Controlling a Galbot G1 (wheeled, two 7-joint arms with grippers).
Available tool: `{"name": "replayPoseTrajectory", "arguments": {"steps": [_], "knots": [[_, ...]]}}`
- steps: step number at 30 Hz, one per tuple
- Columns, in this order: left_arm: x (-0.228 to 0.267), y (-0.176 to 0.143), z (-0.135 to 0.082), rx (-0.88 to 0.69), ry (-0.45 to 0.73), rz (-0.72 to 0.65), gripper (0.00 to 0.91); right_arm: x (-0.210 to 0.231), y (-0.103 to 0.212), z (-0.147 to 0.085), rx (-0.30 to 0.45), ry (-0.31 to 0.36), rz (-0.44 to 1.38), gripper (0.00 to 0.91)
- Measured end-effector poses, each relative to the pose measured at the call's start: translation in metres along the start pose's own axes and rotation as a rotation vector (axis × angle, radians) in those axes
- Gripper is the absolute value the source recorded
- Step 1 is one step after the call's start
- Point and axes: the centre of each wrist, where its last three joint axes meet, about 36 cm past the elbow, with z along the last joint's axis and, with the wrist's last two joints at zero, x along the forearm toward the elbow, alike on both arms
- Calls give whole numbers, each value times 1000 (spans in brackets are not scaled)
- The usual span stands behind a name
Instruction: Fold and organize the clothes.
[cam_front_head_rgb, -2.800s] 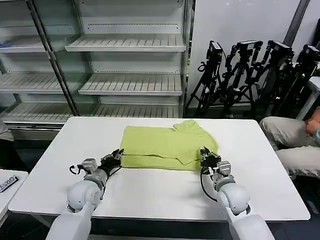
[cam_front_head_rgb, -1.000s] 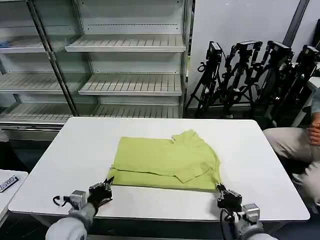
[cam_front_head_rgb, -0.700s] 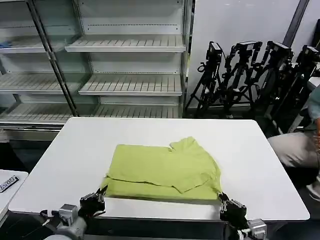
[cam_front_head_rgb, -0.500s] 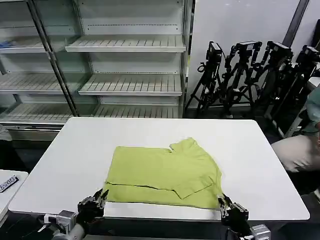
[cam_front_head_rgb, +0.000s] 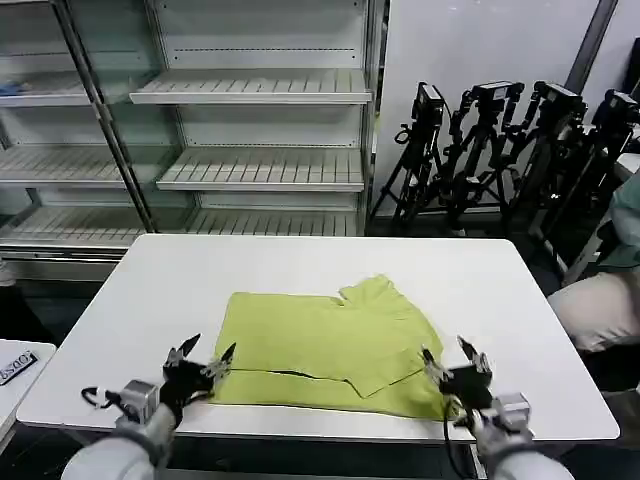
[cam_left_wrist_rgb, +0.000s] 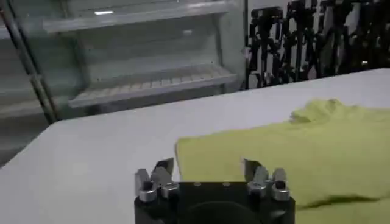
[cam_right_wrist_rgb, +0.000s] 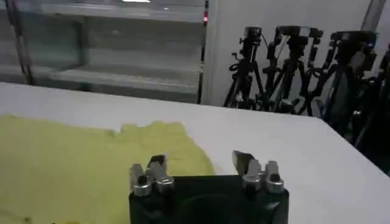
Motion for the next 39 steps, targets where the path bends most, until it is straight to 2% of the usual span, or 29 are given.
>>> {"name": "replayPoseTrajectory", "arguments": {"steps": [8, 18, 28, 39], "knots": [[-67, 20, -9, 28, 8, 19, 907, -86, 10, -23, -42, 15, 2, 907], [-138, 43, -18, 75, 51, 14, 907, -161, 25, -40, -83, 73, 2, 907], [-179, 63, -26, 95, 90, 2, 907, -202, 38, -39, -113, 138, -3, 907], [-184, 72, -22, 106, 112, 24, 907, -219, 47, -36, -131, 178, -12, 907]]}}
